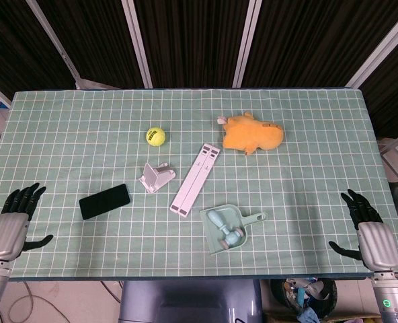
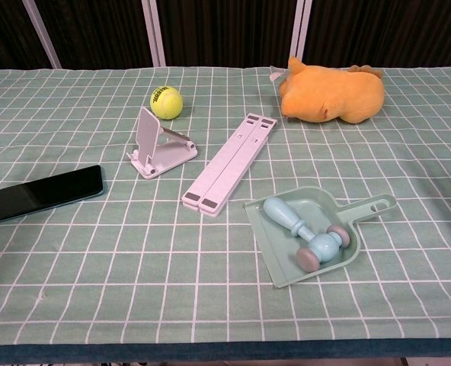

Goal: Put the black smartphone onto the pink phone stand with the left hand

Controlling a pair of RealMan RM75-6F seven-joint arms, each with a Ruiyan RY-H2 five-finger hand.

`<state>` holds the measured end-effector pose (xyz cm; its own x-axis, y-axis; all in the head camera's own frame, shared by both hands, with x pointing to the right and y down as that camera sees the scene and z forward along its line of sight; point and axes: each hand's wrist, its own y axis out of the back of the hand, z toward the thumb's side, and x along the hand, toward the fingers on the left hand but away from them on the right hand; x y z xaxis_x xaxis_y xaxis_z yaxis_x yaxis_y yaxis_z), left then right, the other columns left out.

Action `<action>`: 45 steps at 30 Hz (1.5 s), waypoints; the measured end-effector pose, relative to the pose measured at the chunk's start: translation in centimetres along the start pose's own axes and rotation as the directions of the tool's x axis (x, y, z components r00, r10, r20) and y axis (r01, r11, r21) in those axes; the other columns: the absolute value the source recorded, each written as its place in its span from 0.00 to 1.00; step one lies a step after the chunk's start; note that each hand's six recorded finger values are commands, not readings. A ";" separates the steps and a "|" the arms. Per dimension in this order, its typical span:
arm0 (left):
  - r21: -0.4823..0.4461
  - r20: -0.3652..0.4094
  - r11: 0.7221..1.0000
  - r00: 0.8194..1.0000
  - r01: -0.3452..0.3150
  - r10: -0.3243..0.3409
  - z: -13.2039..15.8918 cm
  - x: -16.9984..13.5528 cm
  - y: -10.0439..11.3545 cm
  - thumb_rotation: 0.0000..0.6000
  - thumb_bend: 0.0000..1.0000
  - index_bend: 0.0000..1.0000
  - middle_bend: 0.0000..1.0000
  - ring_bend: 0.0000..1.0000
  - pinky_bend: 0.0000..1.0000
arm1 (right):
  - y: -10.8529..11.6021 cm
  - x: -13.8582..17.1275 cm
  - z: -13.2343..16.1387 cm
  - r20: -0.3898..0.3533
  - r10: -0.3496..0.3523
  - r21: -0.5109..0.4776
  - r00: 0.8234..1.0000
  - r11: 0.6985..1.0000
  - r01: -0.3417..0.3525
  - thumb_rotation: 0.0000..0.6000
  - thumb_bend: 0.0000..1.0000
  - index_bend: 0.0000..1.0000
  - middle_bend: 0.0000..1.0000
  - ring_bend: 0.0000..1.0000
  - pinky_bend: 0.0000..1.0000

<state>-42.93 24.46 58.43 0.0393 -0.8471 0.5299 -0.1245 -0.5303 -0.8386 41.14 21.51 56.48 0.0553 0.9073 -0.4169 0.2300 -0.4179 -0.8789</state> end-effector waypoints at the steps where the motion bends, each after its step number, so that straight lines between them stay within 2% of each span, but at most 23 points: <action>1: 0.000 0.000 1.000 1.000 0.000 0.000 0.0 0.0 0.0 1.00 0.07 0.00 0.00 0.00 0.00 | 0.0 0.0 0.0 0.000 0.000 0.000 1.000 1.000 0.000 1.00 0.07 0.00 0.00 0.00 0.19; 31: -0.008 -0.034 1.000 0.999 0.024 -0.025 0.5 0.6 -0.5 1.00 0.07 0.00 0.00 0.00 0.00 | -0.2 -0.1 -0.1 0.010 0.008 -0.004 1.000 1.000 -0.008 1.00 0.08 0.00 0.00 0.00 0.19; 39: -0.040 -0.126 0.998 0.990 0.052 -0.057 1.1 2.3 -1.0 1.00 0.12 0.00 0.00 0.00 0.00 | -0.2 0.0 -0.1 0.009 0.018 -0.013 1.000 1.000 -0.018 1.00 0.08 0.00 0.00 0.00 0.19; 45: -0.061 -0.214 0.994 0.972 0.087 -0.098 1.4 4.6 -1.6 1.00 0.12 0.00 0.08 0.00 0.00 | -0.2 -0.1 -0.2 0.016 0.021 -0.023 1.000 1.000 -0.021 1.00 0.09 0.00 0.00 0.00 0.19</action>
<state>-41.13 21.34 62.00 -0.1623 -0.7644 0.6240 -0.1808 -0.5987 -0.7803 41.30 21.50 56.75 0.0447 0.8974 -0.4389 0.2507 -0.4353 -0.8646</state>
